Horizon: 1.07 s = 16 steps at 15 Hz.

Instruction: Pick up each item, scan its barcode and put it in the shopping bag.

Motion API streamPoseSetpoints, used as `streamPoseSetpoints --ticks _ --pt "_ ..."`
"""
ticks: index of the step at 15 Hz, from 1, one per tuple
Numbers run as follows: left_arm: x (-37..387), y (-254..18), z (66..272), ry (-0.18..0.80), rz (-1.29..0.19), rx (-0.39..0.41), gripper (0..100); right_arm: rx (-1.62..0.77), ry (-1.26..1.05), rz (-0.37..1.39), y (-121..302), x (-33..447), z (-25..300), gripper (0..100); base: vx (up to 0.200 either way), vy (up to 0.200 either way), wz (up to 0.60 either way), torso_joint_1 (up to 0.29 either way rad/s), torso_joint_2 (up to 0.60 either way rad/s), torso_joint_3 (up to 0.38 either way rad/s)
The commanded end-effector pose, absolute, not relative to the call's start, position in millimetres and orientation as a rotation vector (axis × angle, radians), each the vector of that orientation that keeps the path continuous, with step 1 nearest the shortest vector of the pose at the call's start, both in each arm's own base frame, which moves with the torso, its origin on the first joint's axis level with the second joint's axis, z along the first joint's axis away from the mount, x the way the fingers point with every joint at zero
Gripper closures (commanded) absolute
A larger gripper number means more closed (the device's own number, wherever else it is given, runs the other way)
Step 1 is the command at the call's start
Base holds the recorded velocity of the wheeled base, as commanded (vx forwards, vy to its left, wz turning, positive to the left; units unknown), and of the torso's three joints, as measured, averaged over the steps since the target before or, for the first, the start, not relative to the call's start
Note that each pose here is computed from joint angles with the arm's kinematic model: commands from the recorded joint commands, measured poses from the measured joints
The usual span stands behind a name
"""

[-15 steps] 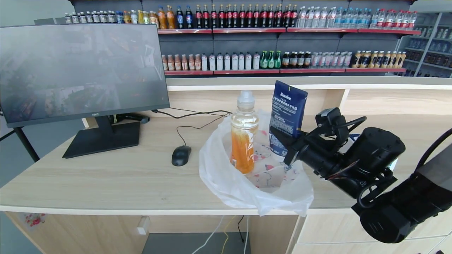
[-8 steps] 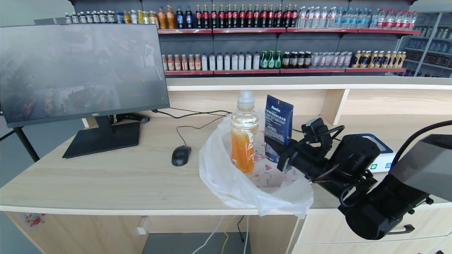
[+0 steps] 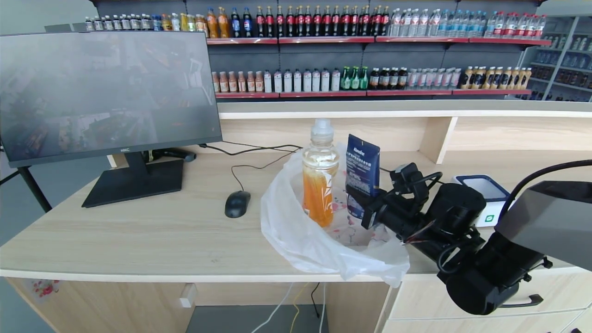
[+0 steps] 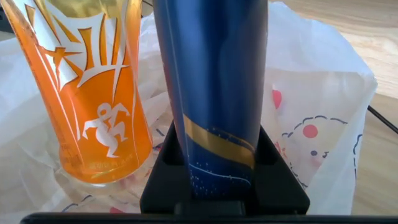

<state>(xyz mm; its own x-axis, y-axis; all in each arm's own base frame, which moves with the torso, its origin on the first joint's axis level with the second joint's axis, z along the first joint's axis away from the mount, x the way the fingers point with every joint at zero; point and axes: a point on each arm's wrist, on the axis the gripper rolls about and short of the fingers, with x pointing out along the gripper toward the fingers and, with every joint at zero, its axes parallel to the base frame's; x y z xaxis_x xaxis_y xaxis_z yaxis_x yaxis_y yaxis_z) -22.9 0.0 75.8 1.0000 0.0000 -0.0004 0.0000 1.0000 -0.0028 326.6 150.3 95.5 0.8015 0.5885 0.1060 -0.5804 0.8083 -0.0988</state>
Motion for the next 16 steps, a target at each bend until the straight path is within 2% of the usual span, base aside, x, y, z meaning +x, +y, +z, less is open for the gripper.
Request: streamPoseSetpoints --ticks 1,13,14,16 --pt "-22.9 0.0 75.7 0.000 0.000 -0.003 0 -0.066 -0.105 0.630 150.4 326.0 88.4 100 0.000 0.000 0.00 0.000 0.00 0.000" --pt "-22.9 0.0 75.9 -0.002 0.000 -0.003 0 -0.070 -0.065 0.629 145.5 319.0 82.2 100 0.000 0.000 0.00 0.000 0.00 0.000" --pt "-22.8 0.0 75.5 0.000 0.000 -0.003 0 -0.070 -0.064 0.627 145.5 319.0 82.2 0 0.000 0.000 0.00 0.000 0.00 0.000" --pt "-22.8 0.0 75.5 0.000 0.000 -0.005 0 -0.067 -0.076 0.626 146.1 320.5 84.7 0 0.000 0.000 0.00 0.000 0.00 0.000"
